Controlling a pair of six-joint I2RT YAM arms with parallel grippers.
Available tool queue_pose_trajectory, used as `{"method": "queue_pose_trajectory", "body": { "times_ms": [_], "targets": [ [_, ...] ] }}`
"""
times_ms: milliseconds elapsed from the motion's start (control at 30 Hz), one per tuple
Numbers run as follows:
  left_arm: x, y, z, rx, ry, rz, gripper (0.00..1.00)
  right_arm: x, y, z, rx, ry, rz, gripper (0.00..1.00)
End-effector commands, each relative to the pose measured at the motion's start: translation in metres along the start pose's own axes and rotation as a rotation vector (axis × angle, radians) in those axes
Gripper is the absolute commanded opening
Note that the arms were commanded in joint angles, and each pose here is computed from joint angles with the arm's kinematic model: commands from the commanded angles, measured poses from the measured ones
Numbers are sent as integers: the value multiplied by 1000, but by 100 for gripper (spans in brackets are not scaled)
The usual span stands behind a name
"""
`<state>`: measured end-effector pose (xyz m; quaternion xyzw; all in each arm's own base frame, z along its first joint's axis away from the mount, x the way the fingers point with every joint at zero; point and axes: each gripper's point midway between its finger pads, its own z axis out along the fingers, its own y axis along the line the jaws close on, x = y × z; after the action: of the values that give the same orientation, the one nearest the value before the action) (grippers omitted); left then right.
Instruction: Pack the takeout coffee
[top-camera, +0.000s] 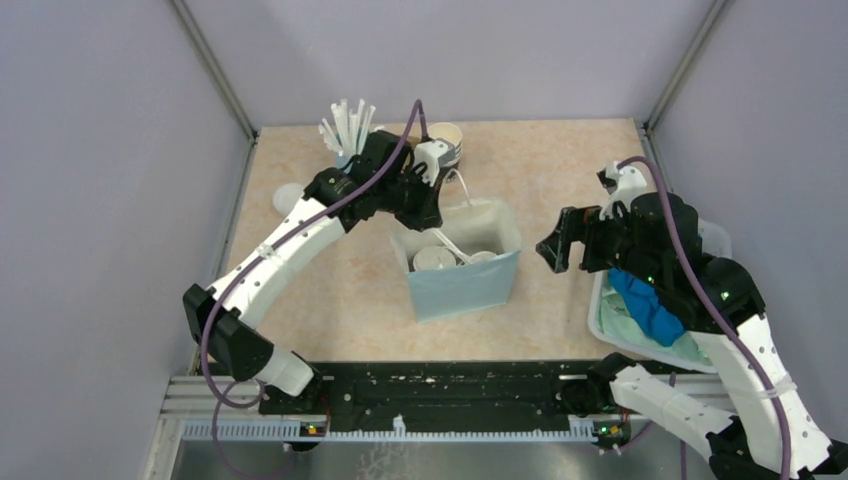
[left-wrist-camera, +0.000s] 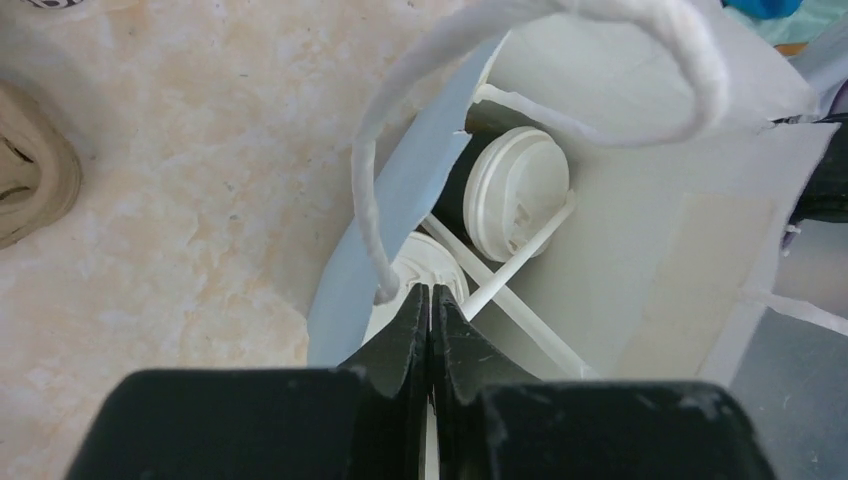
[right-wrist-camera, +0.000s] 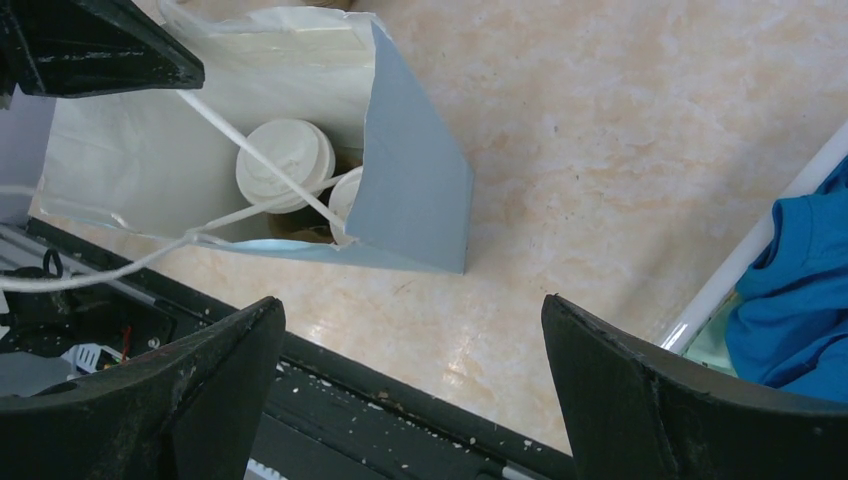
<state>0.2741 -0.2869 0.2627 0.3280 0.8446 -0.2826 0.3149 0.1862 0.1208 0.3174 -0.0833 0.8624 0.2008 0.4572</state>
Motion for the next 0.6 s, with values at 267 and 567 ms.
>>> {"method": "queue_pose_trajectory", "body": {
  "times_ms": [267, 567],
  "targets": [
    [-37, -66, -65, 224, -294, 93, 60, -19, 4, -7, -15, -64, -10, 99],
    [-75, -64, -152, 45, -495, 19, 82, -42, 7, -27, -17, -147, 4, 99]
  ]
}}
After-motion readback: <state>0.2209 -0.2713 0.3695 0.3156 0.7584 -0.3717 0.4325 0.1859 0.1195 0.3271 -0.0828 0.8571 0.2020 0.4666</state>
